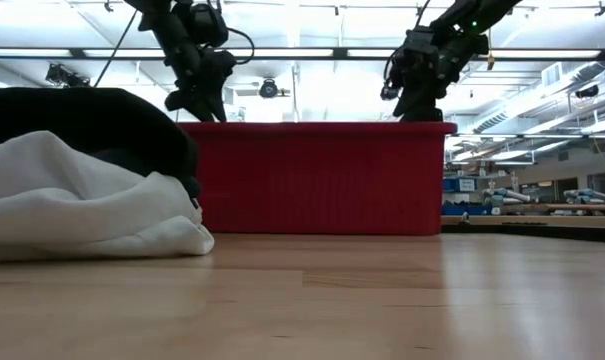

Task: Fold laundry
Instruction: Adjust the red bin

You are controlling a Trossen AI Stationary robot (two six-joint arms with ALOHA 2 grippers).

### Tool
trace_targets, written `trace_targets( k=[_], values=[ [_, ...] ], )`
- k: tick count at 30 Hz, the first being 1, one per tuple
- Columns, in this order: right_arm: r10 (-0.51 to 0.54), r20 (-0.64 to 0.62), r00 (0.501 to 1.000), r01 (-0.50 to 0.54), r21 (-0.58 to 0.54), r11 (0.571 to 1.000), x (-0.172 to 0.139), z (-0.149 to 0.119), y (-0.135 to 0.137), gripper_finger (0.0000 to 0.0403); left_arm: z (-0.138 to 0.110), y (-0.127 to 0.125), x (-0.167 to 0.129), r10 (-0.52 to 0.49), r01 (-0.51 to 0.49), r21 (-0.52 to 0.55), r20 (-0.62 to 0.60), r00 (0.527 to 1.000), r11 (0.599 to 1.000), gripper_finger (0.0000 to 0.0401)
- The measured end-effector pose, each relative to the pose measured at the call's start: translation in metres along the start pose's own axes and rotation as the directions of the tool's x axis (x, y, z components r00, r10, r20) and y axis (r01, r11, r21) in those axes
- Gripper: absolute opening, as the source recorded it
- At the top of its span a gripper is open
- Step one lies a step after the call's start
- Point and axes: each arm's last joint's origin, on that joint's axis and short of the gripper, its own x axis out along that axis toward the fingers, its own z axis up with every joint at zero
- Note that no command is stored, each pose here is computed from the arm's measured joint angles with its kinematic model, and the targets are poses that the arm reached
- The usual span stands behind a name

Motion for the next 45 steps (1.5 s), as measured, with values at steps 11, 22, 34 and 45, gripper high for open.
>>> trace_targets(
  k=[11,22,34,45],
  values=[
    [-0.025,0.045,0.999,0.024,0.021,0.999,-0.007,0.005,-0.007,0.0168,0.005,0.006,-0.019,-0.037,0.043,-0.048,0.126,0.991,0.998,0.0171],
    [-0.218,0.221,0.951,0.241,-0.081,0.967,-0.045,0.041,0.007,0.0168,-0.004,-0.007,-0.029,-0.167,0.165,0.039,0.056,0.984,0.986,0.0171],
    [0.042,0.241,0.97,0.036,-0.31,0.95,-0.055,0.053,0.046,0.0169,-0.005,-0.04,-0.032,-0.129,0.119,0.227,0.03,0.991,0.967,0.0171],
    [-0.061,0.091,0.994,0.096,-0.455,0.885,-0.016,0.031,0.045,0.02,-0.016,-0.049,-0.029,0.123,-0.105,0.446,-0.011,0.992,0.889,0.0171]
  ],
)
